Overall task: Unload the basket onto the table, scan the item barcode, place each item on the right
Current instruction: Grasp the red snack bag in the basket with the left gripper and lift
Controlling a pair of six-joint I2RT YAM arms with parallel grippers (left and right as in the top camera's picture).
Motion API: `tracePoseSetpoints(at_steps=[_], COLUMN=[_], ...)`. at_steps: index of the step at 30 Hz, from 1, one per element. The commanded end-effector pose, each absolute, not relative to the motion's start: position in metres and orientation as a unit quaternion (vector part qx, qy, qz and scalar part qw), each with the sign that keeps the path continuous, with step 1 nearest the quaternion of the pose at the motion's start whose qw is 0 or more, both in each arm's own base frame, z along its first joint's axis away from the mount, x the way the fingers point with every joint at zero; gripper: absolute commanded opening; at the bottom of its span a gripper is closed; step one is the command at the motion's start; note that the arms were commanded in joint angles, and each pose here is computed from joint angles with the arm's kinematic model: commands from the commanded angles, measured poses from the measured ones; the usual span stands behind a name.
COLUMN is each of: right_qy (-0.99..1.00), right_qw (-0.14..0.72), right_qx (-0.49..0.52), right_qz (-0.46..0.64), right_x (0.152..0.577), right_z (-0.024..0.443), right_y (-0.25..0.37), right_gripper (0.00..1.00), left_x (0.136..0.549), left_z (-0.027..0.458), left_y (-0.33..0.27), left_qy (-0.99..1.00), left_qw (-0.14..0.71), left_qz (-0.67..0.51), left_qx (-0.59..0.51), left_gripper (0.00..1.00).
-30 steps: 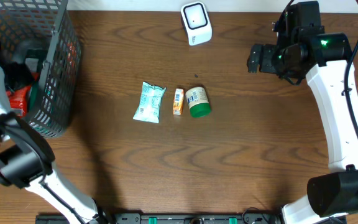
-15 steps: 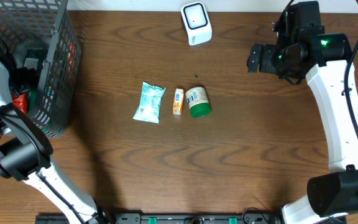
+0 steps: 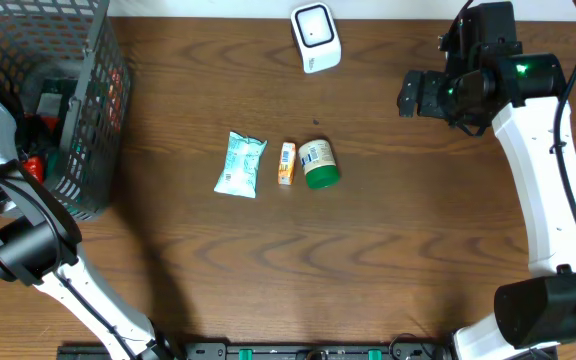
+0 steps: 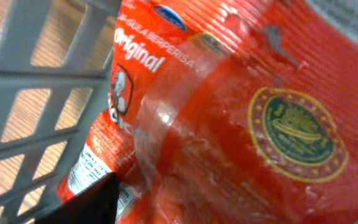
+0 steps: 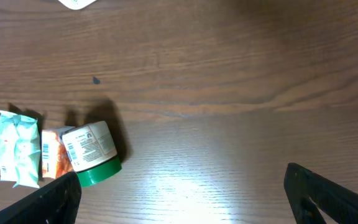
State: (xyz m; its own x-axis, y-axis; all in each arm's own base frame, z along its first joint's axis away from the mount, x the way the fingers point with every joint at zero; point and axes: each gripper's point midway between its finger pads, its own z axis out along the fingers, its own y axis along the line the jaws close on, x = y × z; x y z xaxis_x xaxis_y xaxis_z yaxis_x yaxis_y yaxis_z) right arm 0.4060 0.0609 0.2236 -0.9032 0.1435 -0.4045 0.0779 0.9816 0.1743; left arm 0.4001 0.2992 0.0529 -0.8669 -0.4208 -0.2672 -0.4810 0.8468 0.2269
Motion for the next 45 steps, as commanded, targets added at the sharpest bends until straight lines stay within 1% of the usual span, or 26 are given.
tracePoseSetpoints(at_steps=[1,3,7,8,9,10,11,13,16,22,29,31,34,37,40,43,45], right_qy=[0.971,0.971,0.971,0.971,0.971,0.971,0.971,0.971,0.971,0.971,0.971,0.971,0.971,0.971,0.971,0.971,0.971], right_qw=[0.218,0.218,0.218,0.218,0.218,0.218,0.218,0.218,0.218,0.218,0.218,0.218,0.218,0.218,0.218,0.218,0.218], right_qx=[0.051,0.050,0.051,0.051,0.051,0.051,0.051,0.050,0.051,0.051,0.051,0.051,0.051,0.051,0.050,0.051,0.050], right_qz=[0.079,0.080,0.079,0.079,0.079,0.079,0.079,0.079,0.080,0.079,0.079,0.080,0.080,0.080,0.080,0.079,0.080], right_x=[0.409,0.409,0.409,0.409,0.409,0.409,0.409,0.409,0.409,0.409,0.409,0.409,0.409,0.409,0.409,0.409,0.409], right_z=[0.228,0.228,0.228,0.228,0.228,0.228,0.228,0.228,0.228,0.228,0.228,0.228,0.228,0.228,0.228,0.228,0.228], right_y=[0.063,0.063,0.063,0.063,0.063,0.063,0.063,0.063,0.063,0.063,0.063,0.063,0.063,0.063,0.063,0.063,0.063], right_gripper=[0.99,0.99,0.99,0.99,0.99,0.99,0.99,0.99,0.99,0.99,0.99,0.99,0.99,0.99,0.99,0.99,0.99], left_x=[0.397,0.397,0.397,0.396,0.396,0.397,0.398,0.401,0.406,0.412,0.389,0.377,0.363,0.355,0.346,0.343,0.343], left_z=[0.043,0.042,0.038,0.037,0.037,0.037,0.040,0.051,0.080,0.182,0.311,0.345,0.381,0.406,0.418,0.416,0.400], left_y=[0.303,0.304,0.304,0.303,0.303,0.303,0.304,0.306,0.309,0.312,0.291,0.276,0.245,0.199,0.151,0.104,0.069], left_qy=[0.955,0.955,0.955,0.955,0.955,0.954,0.953,0.950,0.940,0.899,0.838,0.819,0.805,0.810,0.813,0.831,0.853], left_qw=[0.096,0.097,0.097,0.095,0.095,0.096,0.101,0.114,0.147,0.261,0.394,0.429,0.466,0.494,0.507,0.498,0.471], left_qz=[0.148,0.148,0.148,0.147,0.147,0.147,0.148,0.152,0.160,0.183,0.201,0.197,0.180,0.142,0.098,0.055,0.022], left_qx=[-0.237,-0.238,-0.238,-0.238,-0.238,-0.242,-0.245,-0.248,-0.265,-0.300,-0.320,-0.326,-0.320,-0.283,-0.268,-0.240,-0.223], left_gripper=[0.50,0.42,0.43,0.41,0.30,0.13,0.07,0.08,0.08,0.07,0.07,0.07,0.07,0.07,0.07,0.07,0.07])
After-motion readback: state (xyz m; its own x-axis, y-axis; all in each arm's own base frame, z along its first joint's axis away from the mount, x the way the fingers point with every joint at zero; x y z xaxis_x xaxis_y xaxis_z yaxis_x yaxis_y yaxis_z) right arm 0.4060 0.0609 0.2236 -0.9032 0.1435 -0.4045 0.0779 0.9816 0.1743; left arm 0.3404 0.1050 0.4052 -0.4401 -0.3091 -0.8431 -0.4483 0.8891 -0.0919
